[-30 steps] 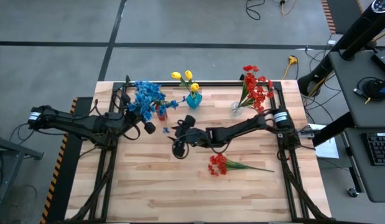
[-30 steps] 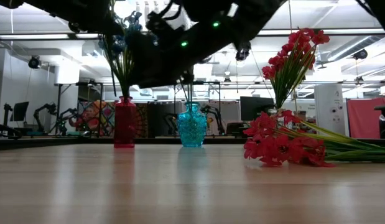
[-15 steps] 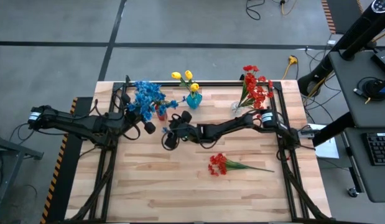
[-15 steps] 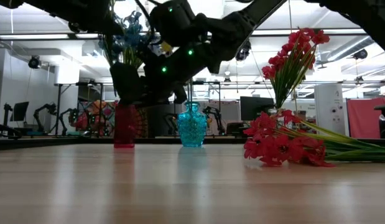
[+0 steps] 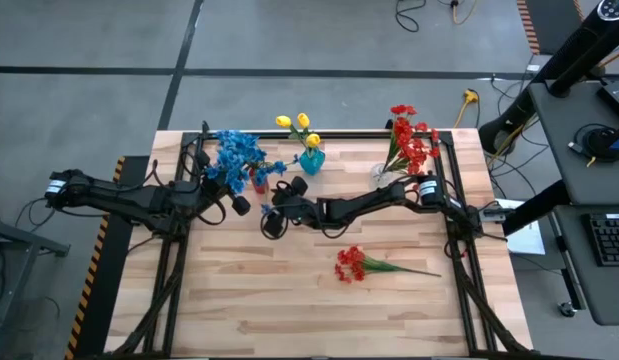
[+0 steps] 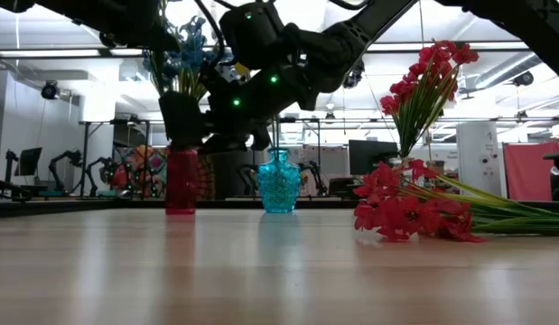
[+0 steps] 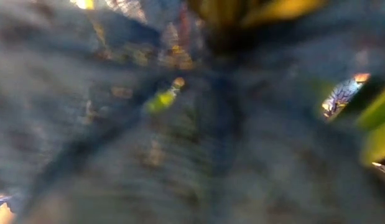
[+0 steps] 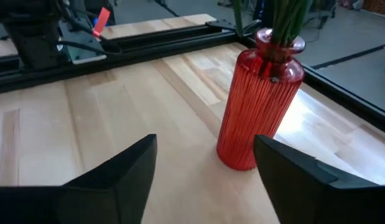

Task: Sort flowers into vase by color
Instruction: Put the blue flower into the red vase

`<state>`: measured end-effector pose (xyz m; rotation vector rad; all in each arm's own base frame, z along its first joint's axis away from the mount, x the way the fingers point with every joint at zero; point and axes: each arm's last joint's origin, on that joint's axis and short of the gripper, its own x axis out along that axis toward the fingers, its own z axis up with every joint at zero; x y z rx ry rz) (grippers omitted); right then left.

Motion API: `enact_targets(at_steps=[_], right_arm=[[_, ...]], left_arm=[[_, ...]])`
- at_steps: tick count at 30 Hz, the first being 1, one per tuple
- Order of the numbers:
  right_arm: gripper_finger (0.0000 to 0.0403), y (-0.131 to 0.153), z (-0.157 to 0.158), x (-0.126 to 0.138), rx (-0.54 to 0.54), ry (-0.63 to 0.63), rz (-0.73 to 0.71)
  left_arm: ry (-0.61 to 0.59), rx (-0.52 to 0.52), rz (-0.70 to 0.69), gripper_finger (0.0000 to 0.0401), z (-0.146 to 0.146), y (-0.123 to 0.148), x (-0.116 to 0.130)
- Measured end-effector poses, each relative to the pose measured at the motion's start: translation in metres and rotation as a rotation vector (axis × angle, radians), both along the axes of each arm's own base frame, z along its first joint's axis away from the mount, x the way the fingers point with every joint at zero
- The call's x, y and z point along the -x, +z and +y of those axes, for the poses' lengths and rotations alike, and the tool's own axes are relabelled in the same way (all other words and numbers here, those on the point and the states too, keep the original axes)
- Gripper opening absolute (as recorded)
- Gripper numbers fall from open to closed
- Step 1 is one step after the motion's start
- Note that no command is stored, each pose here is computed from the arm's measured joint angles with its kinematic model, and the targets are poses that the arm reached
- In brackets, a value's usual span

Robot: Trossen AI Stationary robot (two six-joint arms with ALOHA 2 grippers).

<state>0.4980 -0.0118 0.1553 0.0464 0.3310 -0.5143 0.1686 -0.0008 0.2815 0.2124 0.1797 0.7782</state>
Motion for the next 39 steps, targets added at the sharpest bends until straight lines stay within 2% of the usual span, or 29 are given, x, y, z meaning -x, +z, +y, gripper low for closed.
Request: enact_targets(at_steps=[5, 8, 12, 19, 28, 39], right_arm=[[0.0302, -0.001, -0.001, -0.004, 0.034, -0.008, -0.06], [0.0314, -0.013, -0.001, -0.008, 0.08, -0.019, -0.099], [0.0317, -0.035, -0.002, -0.01, 0.13, -0.106, -0.095], [0.0314, -0.061, -0.006, -0.015, 0.2, -0.151, -0.145], [0.0315, -0.078, -0.025, -0.031, 0.197, -0.208, -0.163], [0.0315, -0.075, -0.036, -0.042, 0.17, -0.232, -0.213]], left_arm=[[0.0, 0.0, 0.0, 0.0038, 0.0, 0.0, 0.0], [0.0, 0.0, 0.0, 0.0038, 0.0, 0.0, 0.0], [0.0, 0.0, 0.001, 0.0038, 0.0, 0.0, 0.0], [0.0, 0.0, 0.002, 0.0038, 0.0, 0.0, 0.0], [0.001, 0.002, 0.006, 0.0038, 0.0, -0.001, 0.0], [0.001, 0.005, 0.005, 0.0038, 0.0, -0.001, 0.0]])
